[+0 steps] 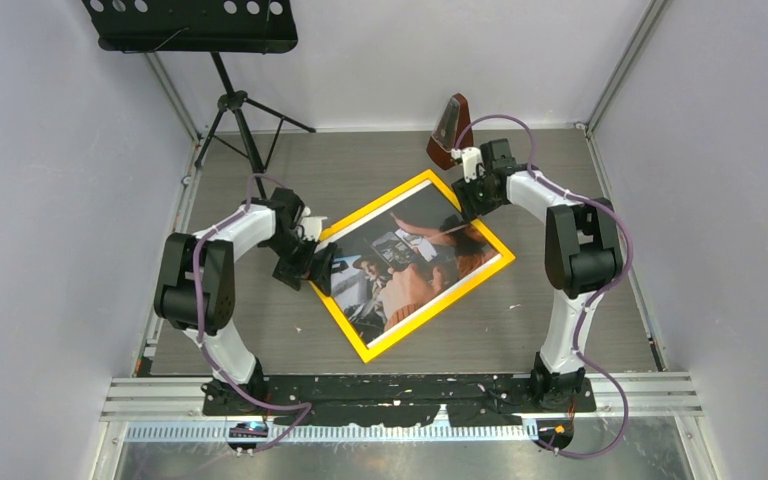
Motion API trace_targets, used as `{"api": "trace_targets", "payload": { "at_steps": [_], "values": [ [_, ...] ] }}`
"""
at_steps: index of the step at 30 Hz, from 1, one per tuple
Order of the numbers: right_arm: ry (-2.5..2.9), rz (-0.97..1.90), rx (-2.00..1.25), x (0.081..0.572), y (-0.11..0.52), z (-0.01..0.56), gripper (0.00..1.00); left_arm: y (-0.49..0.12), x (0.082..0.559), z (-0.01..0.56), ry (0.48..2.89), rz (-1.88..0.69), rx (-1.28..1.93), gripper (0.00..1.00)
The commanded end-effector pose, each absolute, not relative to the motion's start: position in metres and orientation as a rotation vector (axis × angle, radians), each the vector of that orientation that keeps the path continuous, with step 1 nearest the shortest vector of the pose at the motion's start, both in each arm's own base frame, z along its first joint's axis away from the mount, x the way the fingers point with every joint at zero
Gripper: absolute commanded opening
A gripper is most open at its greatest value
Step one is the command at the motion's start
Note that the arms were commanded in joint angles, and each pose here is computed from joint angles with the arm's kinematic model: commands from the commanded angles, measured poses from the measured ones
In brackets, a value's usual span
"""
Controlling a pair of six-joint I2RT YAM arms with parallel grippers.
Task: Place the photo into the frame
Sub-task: Adjust the photo frame at the center of the board.
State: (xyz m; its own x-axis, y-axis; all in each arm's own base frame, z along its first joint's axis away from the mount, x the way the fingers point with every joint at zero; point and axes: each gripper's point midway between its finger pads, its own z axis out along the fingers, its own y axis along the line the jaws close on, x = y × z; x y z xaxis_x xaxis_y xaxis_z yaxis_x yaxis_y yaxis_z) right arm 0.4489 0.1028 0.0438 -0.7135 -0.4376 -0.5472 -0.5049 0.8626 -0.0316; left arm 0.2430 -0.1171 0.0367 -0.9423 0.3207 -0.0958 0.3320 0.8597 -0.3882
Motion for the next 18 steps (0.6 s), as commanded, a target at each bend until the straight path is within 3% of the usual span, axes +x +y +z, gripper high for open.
{"api": "trace_targets", "payload": {
  "at_steps": [1,18],
  "values": [
    [2.456,0.180,-0.711,0.4596,0.1044,0.0508,0.55,-0.1288,0.2400,0.0393,3.005,-0.761,0.511,1.00],
    [2.480,0.237,-0.706,0.4603,0.1003,0.0438,0.36,-0.1294,0.2410,0.0347,3.019,-0.798,0.489,1.00]
  ]
}}
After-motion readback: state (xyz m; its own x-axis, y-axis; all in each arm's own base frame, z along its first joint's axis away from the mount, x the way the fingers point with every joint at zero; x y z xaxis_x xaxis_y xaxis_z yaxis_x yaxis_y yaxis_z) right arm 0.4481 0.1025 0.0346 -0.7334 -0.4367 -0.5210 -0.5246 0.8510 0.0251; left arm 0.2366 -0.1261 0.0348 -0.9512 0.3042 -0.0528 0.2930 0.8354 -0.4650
